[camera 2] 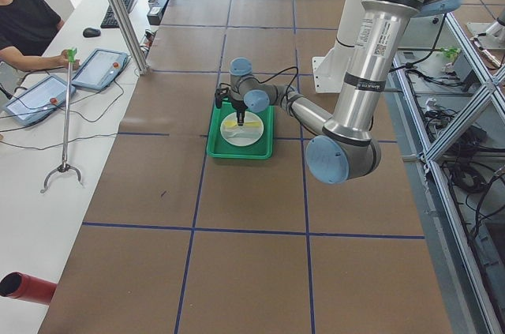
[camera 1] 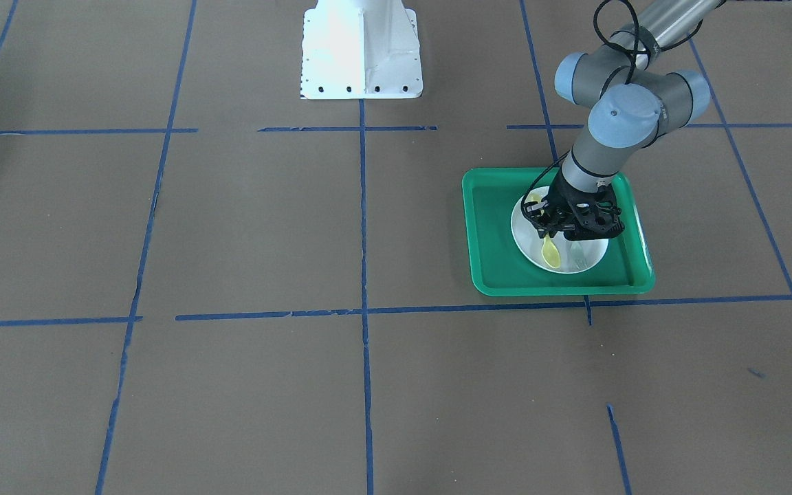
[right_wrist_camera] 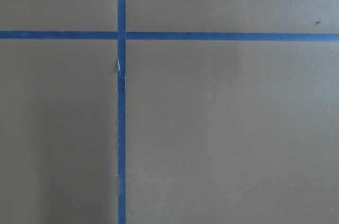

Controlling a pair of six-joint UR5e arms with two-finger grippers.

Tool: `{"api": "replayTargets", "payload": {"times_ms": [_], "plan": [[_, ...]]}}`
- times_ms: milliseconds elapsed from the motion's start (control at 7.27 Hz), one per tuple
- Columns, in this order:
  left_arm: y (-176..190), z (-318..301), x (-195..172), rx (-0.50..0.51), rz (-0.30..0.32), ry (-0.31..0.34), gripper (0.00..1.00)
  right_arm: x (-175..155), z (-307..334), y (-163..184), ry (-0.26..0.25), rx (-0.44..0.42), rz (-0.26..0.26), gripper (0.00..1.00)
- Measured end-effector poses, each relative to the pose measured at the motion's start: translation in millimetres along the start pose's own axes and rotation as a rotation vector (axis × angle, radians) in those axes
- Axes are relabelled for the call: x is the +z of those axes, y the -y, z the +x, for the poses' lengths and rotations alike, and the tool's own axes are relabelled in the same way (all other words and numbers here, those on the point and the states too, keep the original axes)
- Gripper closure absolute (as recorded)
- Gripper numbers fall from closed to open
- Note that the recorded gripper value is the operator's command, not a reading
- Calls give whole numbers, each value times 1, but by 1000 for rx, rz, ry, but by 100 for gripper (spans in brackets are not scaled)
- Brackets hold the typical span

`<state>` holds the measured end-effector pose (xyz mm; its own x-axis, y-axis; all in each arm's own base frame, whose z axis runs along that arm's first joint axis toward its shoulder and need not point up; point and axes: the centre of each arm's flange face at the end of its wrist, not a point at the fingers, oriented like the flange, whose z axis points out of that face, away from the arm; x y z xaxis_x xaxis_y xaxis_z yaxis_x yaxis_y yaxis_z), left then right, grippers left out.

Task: Place spoon
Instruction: 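Lift the yellow spoon off the plate with the left gripper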

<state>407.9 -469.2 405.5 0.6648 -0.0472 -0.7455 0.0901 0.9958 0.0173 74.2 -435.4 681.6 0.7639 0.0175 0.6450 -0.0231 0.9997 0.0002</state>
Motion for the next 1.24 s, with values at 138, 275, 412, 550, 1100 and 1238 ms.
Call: {"api": "replayTargets", "payload": {"times_ms": [138,275,412,550,1100,1238], "plan": [[-1,4,-19,13,14,-17,100,0,0,0,0,0,0,0],[-2,8,-39,19,25,-24,100,0,0,0,0,1,0,0],[-3,13,-54,20,31,-29,100,0,0,0,0,1,0,0],[-3,21,-60,19,33,-35,100,0,0,0,0,1,0,0],[9,64,-37,-19,11,-38,100,0,0,0,0,1,0,0],[4,69,-28,-20,-2,-32,100,0,0,0,0,1,0,0]]}}
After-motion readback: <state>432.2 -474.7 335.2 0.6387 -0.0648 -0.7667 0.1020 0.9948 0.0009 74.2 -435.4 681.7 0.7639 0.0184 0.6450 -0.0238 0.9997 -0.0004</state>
